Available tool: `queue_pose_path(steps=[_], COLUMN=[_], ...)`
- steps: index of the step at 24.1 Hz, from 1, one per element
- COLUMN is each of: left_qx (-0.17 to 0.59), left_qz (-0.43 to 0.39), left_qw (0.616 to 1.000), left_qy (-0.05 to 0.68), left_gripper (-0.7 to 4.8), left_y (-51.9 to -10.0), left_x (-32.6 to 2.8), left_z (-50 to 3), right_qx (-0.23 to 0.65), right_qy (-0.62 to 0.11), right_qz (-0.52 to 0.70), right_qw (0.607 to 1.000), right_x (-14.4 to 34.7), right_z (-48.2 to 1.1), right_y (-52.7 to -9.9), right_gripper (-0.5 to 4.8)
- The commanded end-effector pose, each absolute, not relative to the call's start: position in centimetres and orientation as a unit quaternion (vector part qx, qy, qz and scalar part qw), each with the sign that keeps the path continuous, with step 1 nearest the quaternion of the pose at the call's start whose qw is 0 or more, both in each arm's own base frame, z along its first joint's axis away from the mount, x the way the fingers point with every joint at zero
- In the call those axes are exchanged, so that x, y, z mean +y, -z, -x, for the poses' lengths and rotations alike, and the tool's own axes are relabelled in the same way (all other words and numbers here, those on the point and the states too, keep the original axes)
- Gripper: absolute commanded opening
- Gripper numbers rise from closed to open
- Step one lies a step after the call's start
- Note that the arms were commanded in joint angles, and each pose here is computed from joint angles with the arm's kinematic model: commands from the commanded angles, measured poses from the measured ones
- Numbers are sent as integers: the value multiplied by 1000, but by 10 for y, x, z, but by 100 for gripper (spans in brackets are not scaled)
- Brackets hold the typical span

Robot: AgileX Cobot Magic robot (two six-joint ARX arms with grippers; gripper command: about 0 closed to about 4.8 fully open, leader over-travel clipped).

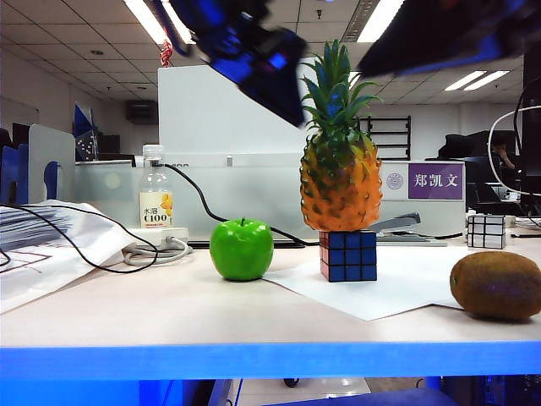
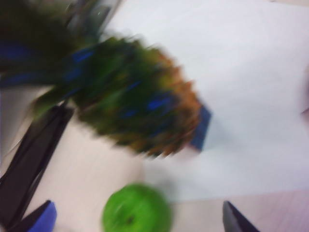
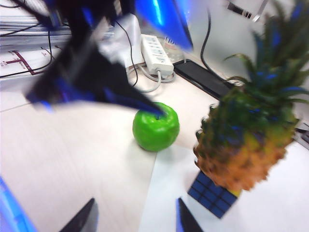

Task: Arrange all the fruits from large to small from left to right in a row.

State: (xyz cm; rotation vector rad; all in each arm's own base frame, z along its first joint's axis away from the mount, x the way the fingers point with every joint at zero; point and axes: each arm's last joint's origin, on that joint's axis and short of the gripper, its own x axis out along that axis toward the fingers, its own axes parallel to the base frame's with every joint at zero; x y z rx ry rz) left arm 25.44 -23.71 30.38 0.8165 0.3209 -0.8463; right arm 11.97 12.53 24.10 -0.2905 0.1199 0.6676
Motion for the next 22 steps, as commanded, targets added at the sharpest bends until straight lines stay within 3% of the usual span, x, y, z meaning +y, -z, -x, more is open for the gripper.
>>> queue_pose_path(steps=[1,3,6,8,11,17,18,22], left_qx=[156,153,136,120,104,101,103,114], left_qz=[-347,-318,-262,-232,-209,-195,-196,-216], left_qw=[841,850,866,876,888,897,897,888], left_qy=[385,392,404,405,396,383,383,390], left_gripper=[479,479,479,479,479,479,456,218], left_y=[-327,-339,-360,-374,-390,-407,-408,-411], left_x=[-207,-188,-156,-136,-109,-80,-78,-70], left_z=[-254,-253,-250,-244,-233,-203,-197,-173], right_qx=[27,21,8,10,25,65,72,100], right_qy=[-325,-324,-353,-374,-389,-388,-390,-390], right_qz=[113,101,89,85,91,110,113,127], right_qw=[938,940,931,924,916,913,911,906], right_x=[137,143,153,163,179,214,219,238], right_z=[-131,-137,-143,-150,-164,-196,-200,-217], right_y=[-245,-242,-244,-246,-246,-234,-230,-213], right_gripper=[222,232,322,354,479,479,479,479])
